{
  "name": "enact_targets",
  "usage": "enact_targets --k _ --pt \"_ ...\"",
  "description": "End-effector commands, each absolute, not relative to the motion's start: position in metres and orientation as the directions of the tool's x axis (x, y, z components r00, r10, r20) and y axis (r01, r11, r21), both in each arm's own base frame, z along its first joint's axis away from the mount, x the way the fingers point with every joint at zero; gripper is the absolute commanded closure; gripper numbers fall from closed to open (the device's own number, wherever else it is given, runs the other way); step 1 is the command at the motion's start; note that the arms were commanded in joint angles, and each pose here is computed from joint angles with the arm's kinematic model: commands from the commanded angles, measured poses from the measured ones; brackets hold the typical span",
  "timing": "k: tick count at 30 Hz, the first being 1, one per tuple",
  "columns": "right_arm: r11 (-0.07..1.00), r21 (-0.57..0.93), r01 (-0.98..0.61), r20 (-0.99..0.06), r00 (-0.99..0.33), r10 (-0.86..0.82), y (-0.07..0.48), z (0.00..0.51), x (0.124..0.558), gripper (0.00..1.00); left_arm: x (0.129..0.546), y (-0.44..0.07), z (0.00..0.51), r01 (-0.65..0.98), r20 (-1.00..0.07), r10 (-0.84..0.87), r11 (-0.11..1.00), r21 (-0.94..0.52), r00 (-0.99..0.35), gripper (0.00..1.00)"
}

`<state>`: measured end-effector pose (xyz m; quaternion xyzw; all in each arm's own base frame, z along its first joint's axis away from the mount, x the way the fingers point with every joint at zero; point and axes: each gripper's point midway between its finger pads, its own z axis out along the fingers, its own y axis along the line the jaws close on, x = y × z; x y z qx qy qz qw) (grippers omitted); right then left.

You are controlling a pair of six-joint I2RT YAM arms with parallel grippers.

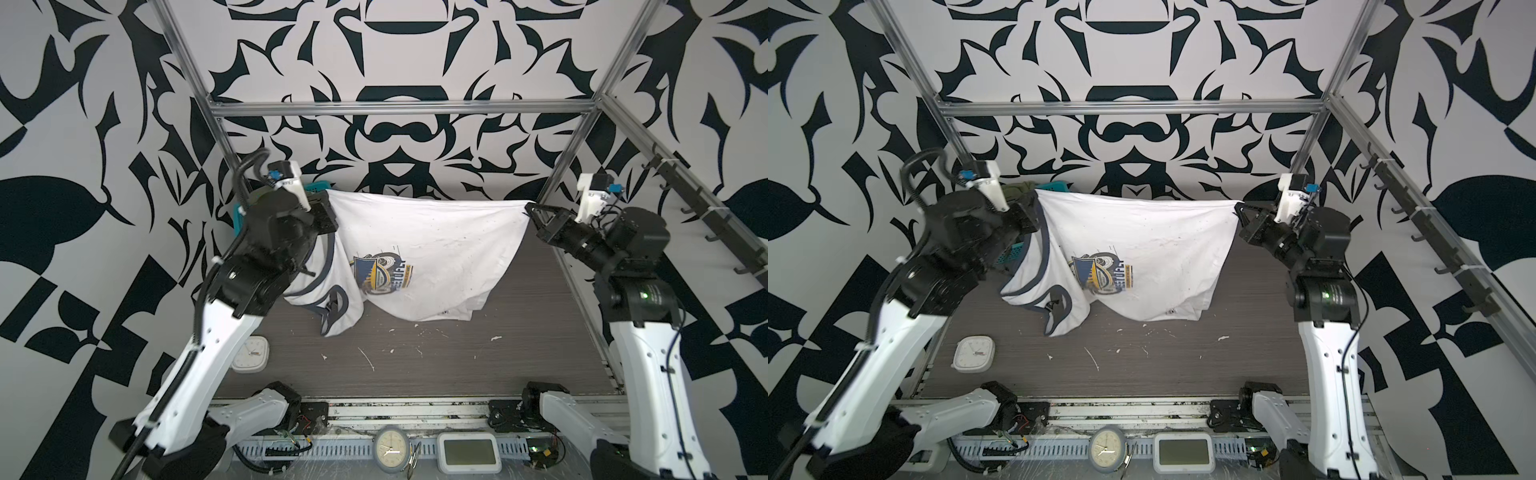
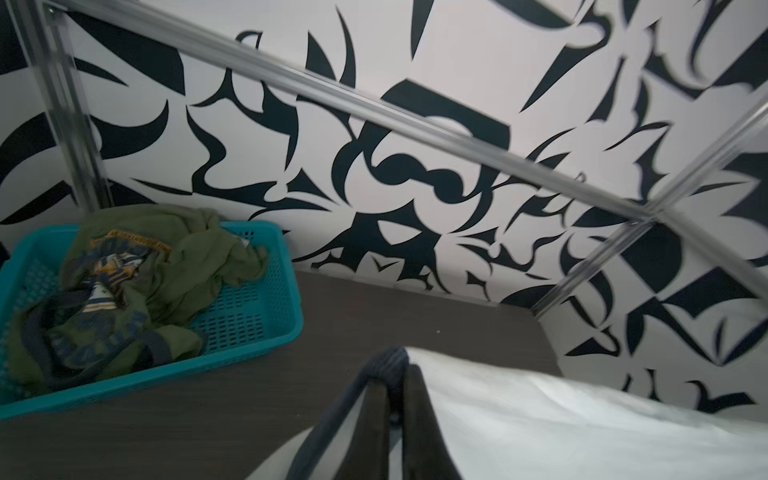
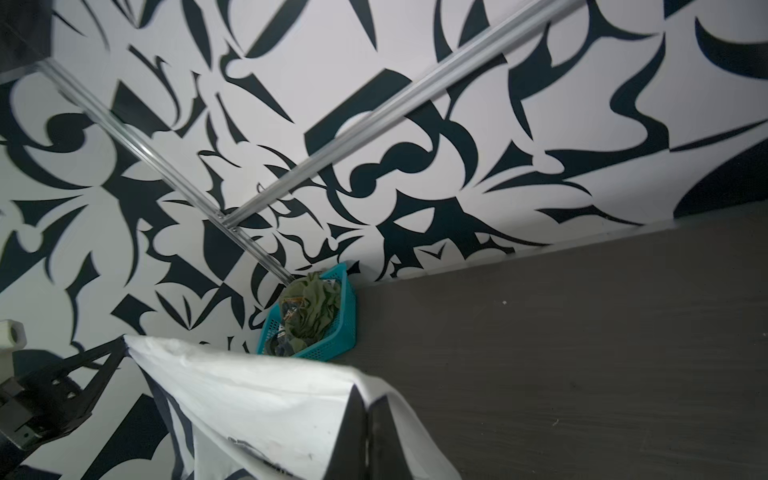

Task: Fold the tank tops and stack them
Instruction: 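Lift the tank top high with both grippers, raising it off the table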

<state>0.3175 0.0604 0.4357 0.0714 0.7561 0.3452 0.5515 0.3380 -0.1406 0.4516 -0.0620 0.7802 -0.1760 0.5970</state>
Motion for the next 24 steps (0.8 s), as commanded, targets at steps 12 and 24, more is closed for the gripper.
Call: enact_targets --k 12,24 --pt "0.816 0.567 -0.11 -0.819 -0.178 0.546 -0.004 0.512 0.415 1.0 0.45 -0.164 0.495 0.052 -0.925 -0.255 0.958 -0.281 -0.281 1.0" --pt "0.714 0.687 -0.131 -0.718 -0.272 0.641 -0.003 0.478 0.405 1.0 0.434 -0.203 0.476 0.24 -0.91 -0.273 0.904 -0.354 -0.312 1.0"
